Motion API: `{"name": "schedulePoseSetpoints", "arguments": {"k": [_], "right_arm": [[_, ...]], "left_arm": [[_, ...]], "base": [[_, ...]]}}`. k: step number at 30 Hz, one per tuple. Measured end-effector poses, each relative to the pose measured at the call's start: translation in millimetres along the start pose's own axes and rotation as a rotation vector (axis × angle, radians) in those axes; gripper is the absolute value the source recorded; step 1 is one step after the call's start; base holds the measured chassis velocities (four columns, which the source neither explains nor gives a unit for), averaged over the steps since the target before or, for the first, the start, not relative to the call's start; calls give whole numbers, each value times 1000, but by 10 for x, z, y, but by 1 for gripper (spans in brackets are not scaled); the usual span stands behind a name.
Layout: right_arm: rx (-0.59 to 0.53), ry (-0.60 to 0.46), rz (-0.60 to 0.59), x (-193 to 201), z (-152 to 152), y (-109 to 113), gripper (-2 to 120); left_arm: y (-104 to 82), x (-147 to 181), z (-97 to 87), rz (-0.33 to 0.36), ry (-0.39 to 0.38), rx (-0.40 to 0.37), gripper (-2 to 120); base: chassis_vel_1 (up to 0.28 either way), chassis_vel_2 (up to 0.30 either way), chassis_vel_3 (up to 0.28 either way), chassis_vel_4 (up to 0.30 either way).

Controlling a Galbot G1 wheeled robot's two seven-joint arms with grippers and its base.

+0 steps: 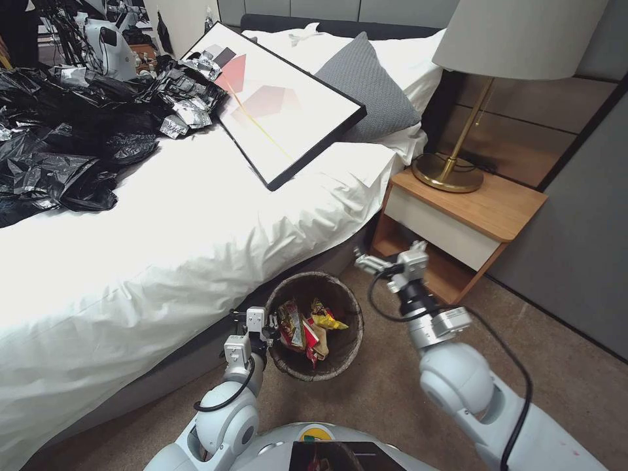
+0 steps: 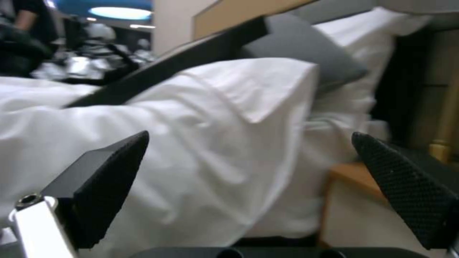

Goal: Pick up the trash bin, then pick up the garbage from the floor and place it into the trash bin.

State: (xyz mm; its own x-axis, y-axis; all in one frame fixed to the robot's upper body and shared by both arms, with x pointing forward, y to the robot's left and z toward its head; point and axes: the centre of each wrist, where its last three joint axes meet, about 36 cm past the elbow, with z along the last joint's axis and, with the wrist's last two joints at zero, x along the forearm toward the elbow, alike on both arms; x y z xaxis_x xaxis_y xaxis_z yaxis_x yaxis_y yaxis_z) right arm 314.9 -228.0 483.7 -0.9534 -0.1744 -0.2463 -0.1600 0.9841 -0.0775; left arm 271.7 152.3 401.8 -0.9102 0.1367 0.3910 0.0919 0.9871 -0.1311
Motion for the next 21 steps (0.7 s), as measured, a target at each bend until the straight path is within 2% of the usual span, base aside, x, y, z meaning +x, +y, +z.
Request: {"name": "schedulePoseSetpoints", "arguments": {"k": [1, 8, 21], "right_arm": [[13, 5, 64, 7, -34, -108, 100], [73, 41, 212, 157, 35, -364, 100], [116, 87, 300, 479, 444, -299, 100]], "left_arm": [[7, 1, -4, -2, -3, -3, 2], [31, 18, -23, -11, -18, -13, 2], [26, 121, -30, -12, -19, -14, 2]], "base": [[0, 0, 0, 0], [0, 0, 0, 0], [0, 0, 0, 0]]}}
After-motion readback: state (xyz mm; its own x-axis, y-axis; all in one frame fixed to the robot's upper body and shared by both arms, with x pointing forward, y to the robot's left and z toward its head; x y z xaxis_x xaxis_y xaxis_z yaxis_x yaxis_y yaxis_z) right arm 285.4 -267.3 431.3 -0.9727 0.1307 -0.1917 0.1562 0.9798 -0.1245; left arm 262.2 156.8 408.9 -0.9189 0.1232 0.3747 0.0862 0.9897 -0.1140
